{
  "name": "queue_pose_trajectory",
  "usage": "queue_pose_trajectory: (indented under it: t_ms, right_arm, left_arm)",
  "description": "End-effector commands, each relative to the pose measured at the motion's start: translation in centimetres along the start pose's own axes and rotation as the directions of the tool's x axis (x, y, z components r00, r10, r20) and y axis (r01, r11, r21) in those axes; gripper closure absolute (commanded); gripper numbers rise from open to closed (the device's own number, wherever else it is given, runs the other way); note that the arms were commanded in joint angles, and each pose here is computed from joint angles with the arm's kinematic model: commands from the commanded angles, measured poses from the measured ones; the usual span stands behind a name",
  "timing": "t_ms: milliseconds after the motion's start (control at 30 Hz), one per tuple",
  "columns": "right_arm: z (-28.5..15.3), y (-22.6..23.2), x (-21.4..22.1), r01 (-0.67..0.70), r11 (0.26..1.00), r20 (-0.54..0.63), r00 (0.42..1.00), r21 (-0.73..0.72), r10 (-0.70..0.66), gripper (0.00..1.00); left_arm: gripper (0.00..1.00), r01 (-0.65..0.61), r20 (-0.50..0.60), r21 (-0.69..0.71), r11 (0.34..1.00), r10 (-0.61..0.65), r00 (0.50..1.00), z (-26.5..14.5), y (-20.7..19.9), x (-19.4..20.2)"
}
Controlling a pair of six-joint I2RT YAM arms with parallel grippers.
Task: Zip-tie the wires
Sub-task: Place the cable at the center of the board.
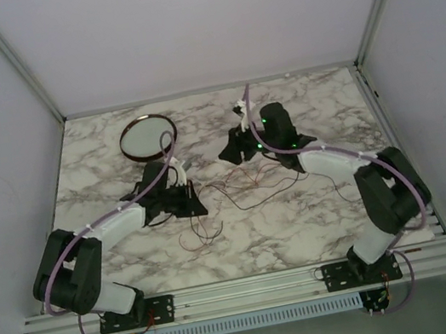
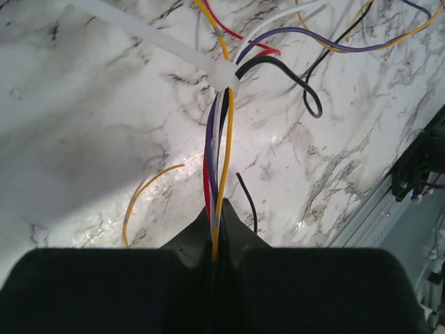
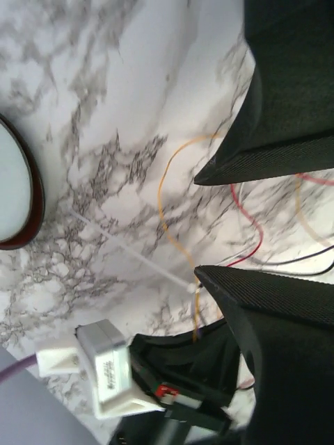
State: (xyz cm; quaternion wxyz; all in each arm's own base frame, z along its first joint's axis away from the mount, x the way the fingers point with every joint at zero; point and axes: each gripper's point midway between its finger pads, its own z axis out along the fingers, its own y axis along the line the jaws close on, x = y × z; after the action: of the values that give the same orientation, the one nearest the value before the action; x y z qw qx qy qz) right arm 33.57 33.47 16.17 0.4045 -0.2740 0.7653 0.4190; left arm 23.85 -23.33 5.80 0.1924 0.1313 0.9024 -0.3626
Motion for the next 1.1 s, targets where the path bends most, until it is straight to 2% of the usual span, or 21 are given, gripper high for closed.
queue_pose_trajectory:
  t_ms: [0,67,167,200,433,733,800,833,867,967,1067]
  right_arm:
    - [-2.9,0.0,-3.2,0.327,0.943,0.164,0.929,0.055,-0.332,0.45]
    - [-3.9,0.9,-1.6,0.453,0.891,0.188,0.874,0.022,-0.449,0.3]
    - [-5.0,1.8,0.2,0.581,0.814,0.23,0.792,0.001,-0.566,0.12]
    - [-5.1,1.8,0.4,0.594,0.804,0.234,0.781,0.004,-0.579,0.11]
    - [-5.6,1.1,-0.6,0.546,0.835,0.231,0.805,0.068,-0.546,0.1]
    - [-7.6,-0.9,-0.4,0.52,0.83,0.153,0.82,0.201,-0.551,0.08]
    - [-8.2,-1.5,-0.5,0.508,0.829,0.14,0.826,0.234,-0.546,0.07]
    - [-8.5,-1.7,-0.6,0.506,0.828,0.138,0.827,0.243,-0.545,0.07]
    - [-8.8,-1.8,-0.7,0.503,0.826,0.14,0.826,0.255,-0.547,0.07]
    - [-9.8,-2.3,-1.2,0.494,0.82,0.147,0.823,0.289,-0.548,0.06]
    - [-11.2,-3.2,-2.0,0.47,0.808,0.154,0.823,0.355,-0.547,0.05]
  left_arm:
    - [1.0,0.068,0.017,0.011,0.998,-0.068,0.998,-0.7,0.2,0.2]
    - [1.0,0.106,0.005,0.004,0.994,-0.106,0.994,-0.7,0.9,0.7]
    - [1.0,0.175,-0.015,-0.008,0.984,-0.175,0.984,-0.6,2.0,1.4]
    - [1.0,0.201,-0.023,-0.01,0.98,-0.201,0.979,-0.5,2.3,1.6]
    - [1.0,0.288,-0.125,-0.041,0.957,-0.29,0.949,0.9,4.8,1.5]
    - [1.0,0.26,-0.176,-0.107,0.96,-0.275,0.945,2.6,6.5,-1.1]
    - [0.84,0.254,-0.183,-0.132,0.958,-0.275,0.944,2.5,7.0,-1.0]
    - [0.74,0.252,-0.188,-0.138,0.958,-0.275,0.943,2.5,7.0,-0.8]
    - [0.68,0.249,-0.191,-0.141,0.958,-0.273,0.943,2.4,7.1,-0.8]
    - [0.57,0.233,-0.175,-0.155,0.96,-0.259,0.95,2.0,7.1,-1.1]
    - [0.42,0.199,-0.144,-0.192,0.961,-0.228,0.963,0.8,7.1,-1.9]
